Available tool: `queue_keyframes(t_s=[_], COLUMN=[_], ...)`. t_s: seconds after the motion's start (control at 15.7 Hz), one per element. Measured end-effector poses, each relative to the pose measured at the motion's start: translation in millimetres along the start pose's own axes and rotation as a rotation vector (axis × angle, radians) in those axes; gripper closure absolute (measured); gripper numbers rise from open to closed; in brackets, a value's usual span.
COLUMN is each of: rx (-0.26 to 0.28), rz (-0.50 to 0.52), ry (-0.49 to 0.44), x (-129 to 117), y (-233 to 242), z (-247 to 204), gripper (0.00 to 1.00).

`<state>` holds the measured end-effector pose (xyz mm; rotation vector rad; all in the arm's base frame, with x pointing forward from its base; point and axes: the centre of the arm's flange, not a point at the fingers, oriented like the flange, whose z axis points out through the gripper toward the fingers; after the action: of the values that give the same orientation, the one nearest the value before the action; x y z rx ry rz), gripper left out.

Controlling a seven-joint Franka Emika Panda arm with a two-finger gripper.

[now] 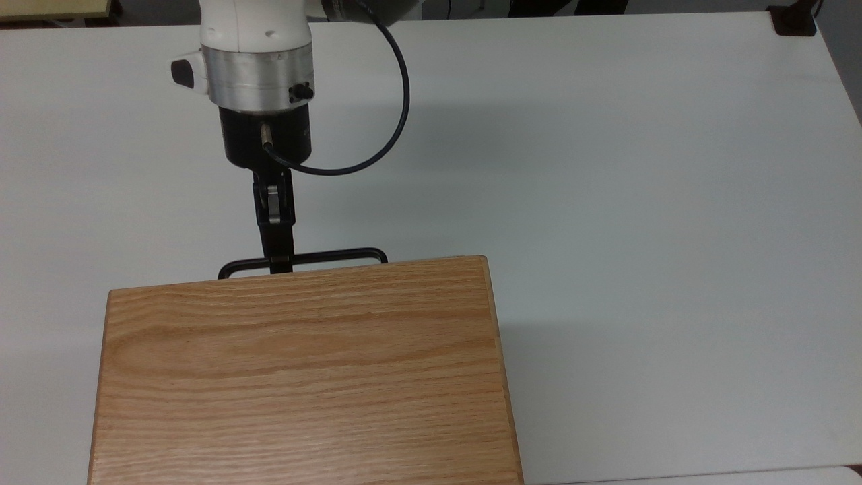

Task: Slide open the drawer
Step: 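Pull the gripped handle outward, sliding the upper drawer out of the cabinet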

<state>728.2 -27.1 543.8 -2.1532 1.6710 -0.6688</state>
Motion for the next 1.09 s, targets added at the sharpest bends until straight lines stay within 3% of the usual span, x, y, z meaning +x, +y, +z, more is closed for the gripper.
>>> queue_keyframes(t_s=[0.51, 1.09], rx=[-0.166, -0.296], rz=[-0.110, -0.241], ry=[-0.061, -0.134], x=[4.9, 10.8], y=[17.8, 40.5], z=[-25.7, -46.7], gripper=[0.84, 0.84])
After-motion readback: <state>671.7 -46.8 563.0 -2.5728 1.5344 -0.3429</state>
